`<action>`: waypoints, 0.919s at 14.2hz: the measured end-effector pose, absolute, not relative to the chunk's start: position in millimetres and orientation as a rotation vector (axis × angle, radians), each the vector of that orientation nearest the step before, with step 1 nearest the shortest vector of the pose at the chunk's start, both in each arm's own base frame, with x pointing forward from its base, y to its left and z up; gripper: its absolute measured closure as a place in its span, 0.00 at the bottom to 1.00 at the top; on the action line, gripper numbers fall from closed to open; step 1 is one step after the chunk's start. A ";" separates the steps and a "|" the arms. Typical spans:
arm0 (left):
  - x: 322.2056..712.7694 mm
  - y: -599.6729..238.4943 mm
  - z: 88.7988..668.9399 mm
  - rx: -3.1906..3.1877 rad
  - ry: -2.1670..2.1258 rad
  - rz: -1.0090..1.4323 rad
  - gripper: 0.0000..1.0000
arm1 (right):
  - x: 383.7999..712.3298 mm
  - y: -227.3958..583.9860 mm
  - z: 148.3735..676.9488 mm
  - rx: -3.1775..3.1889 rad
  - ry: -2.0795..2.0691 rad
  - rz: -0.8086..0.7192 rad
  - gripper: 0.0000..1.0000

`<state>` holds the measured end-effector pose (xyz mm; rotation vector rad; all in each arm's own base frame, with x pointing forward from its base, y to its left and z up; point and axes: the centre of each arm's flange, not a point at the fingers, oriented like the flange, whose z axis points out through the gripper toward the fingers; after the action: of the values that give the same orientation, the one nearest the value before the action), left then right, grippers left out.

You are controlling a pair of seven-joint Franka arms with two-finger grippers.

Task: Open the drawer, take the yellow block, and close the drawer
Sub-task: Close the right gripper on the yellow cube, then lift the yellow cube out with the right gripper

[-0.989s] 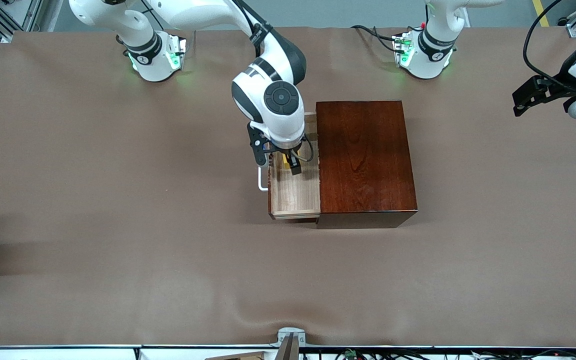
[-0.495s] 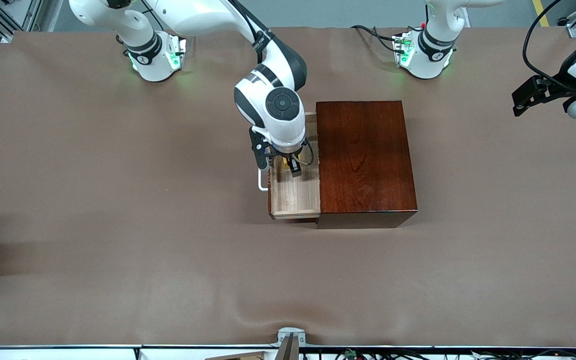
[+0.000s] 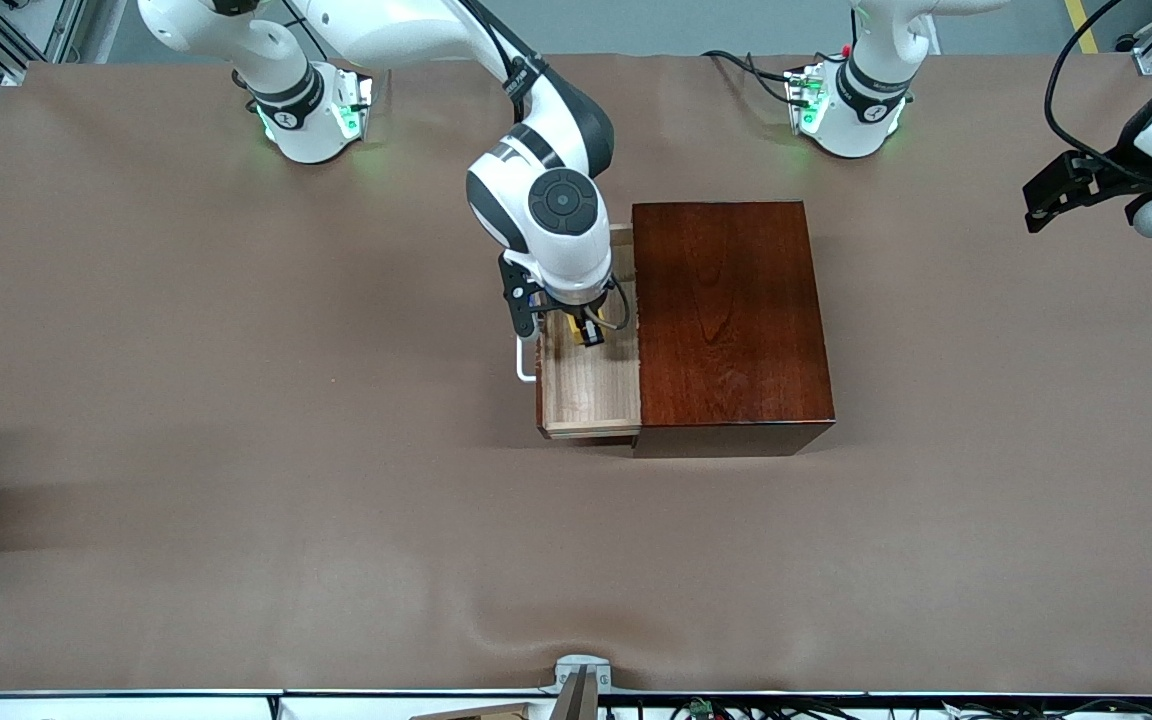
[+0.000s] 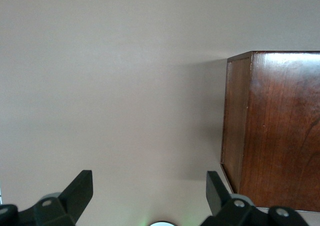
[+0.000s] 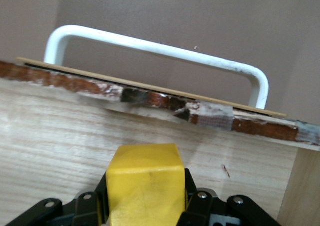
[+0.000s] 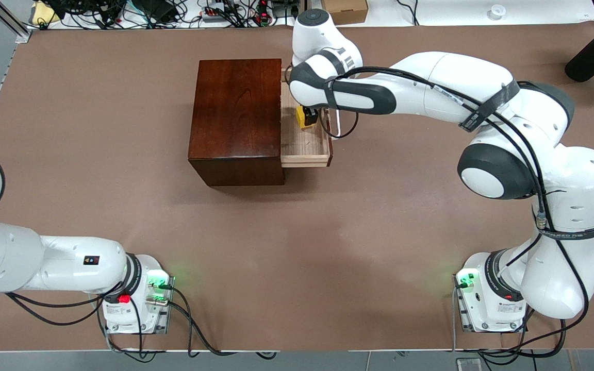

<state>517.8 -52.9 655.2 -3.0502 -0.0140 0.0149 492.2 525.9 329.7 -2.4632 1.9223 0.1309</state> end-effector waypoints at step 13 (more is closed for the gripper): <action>515.1 -112.9 653.5 -3.048 0.104 0.006 0.00 | 570.1 419.5 445.2 -2.483 1.914 0.155 0.44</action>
<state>515.1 -112.9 653.5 -3.0485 0.1043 0.0056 570.1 419.5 445.2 -2.4832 1.9141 0.1549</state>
